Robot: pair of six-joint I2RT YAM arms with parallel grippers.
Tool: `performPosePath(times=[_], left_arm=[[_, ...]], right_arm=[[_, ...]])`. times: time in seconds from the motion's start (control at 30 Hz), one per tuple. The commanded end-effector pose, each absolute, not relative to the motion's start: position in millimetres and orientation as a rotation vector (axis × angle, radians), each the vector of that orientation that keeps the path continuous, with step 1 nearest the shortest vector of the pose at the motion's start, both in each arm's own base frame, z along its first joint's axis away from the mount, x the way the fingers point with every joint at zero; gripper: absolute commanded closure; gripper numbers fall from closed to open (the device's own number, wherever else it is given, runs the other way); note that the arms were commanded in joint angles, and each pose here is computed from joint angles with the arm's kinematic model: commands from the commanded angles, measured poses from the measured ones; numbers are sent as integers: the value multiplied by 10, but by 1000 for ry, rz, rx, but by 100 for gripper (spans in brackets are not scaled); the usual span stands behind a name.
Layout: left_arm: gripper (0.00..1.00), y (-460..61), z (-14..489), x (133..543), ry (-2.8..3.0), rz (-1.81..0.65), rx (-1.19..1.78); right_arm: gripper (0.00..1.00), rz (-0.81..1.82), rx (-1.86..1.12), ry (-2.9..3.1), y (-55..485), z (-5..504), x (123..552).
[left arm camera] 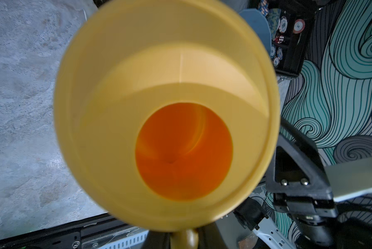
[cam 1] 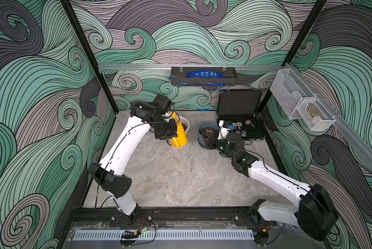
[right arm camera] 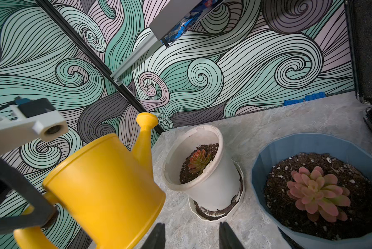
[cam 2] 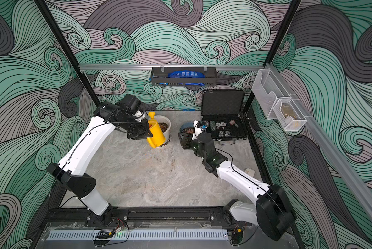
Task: Water the succulent around the soil edge
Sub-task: Water the soil of the potted plant with water.
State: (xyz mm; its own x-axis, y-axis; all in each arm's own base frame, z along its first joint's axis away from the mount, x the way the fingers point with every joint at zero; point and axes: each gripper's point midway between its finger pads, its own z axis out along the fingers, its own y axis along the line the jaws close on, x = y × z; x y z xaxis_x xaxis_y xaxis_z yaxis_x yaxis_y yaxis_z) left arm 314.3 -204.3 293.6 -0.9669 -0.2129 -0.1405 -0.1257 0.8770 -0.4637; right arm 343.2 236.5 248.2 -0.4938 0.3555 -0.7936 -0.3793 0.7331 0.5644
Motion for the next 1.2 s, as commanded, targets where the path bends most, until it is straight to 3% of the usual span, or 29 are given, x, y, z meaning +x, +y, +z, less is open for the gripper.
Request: performPosePath(times=[0.0,0.77,1.17], left_arm=[[100,-2016,3050,3257,2833,-764,-316],[100,-2420,2919,3583,2865,-1064,-375],[100,-2551,2910,3426,2899,-1168,-321]], right_arm=[[55,885,-48,1889,2399,2466,3425],[48,871,-36,1897,2372,2430,3452],[47,868,-7,1894,2305,2425,3470]])
